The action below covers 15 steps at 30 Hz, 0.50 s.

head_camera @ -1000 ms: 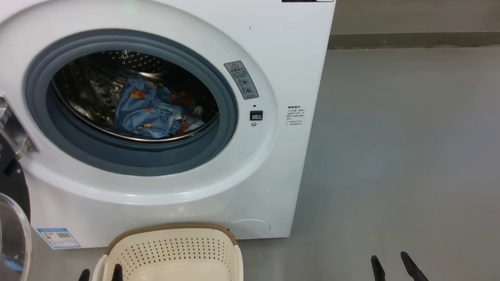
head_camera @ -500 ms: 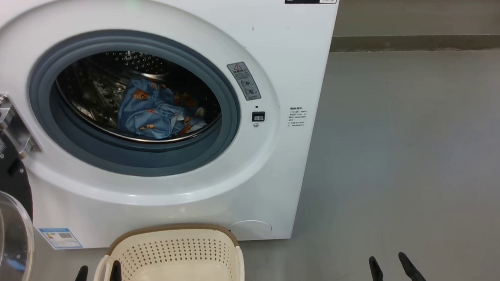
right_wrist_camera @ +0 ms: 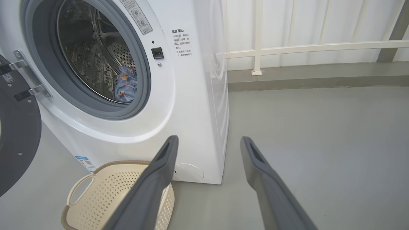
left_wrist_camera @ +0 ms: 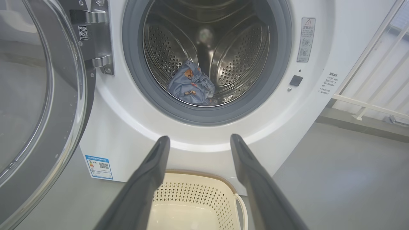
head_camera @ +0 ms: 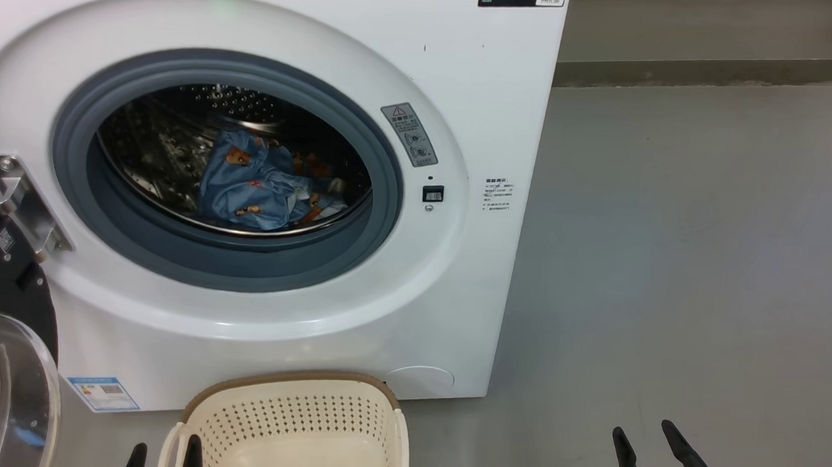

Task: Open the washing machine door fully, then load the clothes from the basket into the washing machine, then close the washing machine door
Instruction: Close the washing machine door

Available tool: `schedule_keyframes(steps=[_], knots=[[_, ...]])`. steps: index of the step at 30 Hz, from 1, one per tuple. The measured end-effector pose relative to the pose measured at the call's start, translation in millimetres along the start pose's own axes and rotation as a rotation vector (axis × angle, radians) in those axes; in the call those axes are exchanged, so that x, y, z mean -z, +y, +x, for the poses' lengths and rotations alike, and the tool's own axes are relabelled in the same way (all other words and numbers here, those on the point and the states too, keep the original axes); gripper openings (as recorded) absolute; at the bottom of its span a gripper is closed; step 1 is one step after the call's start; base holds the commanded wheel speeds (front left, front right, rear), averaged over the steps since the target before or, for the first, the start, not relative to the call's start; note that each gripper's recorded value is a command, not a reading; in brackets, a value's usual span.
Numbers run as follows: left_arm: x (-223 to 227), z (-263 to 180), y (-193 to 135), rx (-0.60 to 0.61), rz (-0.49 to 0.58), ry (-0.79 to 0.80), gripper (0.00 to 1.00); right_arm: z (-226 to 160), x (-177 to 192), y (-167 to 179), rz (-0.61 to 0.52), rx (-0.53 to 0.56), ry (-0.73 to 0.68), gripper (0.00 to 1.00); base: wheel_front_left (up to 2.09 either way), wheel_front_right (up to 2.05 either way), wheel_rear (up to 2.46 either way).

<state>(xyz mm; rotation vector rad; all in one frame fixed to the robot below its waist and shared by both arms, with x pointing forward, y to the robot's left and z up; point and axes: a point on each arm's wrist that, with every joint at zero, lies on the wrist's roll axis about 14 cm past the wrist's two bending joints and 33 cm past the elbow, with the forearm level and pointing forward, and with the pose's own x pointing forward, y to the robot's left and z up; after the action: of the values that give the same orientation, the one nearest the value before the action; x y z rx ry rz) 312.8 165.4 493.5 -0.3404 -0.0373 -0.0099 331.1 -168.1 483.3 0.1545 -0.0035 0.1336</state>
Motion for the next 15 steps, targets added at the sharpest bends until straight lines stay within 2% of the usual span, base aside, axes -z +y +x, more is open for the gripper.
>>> schedule_keyframes(steps=[7,15], knots=[[1.8,-0.1,2.7,-0.018,0.006,0.006,1.0,0.4,0.9,0.0,0.0,0.0,0.003,1.0,-0.38,0.38,0.0],[4.5,0.2,3.7,-0.023,0.006,0.016,1.0,1.8,2.7,0.1,0.001,-0.001,0.009,1.0,-1.38,1.38,0.0]])
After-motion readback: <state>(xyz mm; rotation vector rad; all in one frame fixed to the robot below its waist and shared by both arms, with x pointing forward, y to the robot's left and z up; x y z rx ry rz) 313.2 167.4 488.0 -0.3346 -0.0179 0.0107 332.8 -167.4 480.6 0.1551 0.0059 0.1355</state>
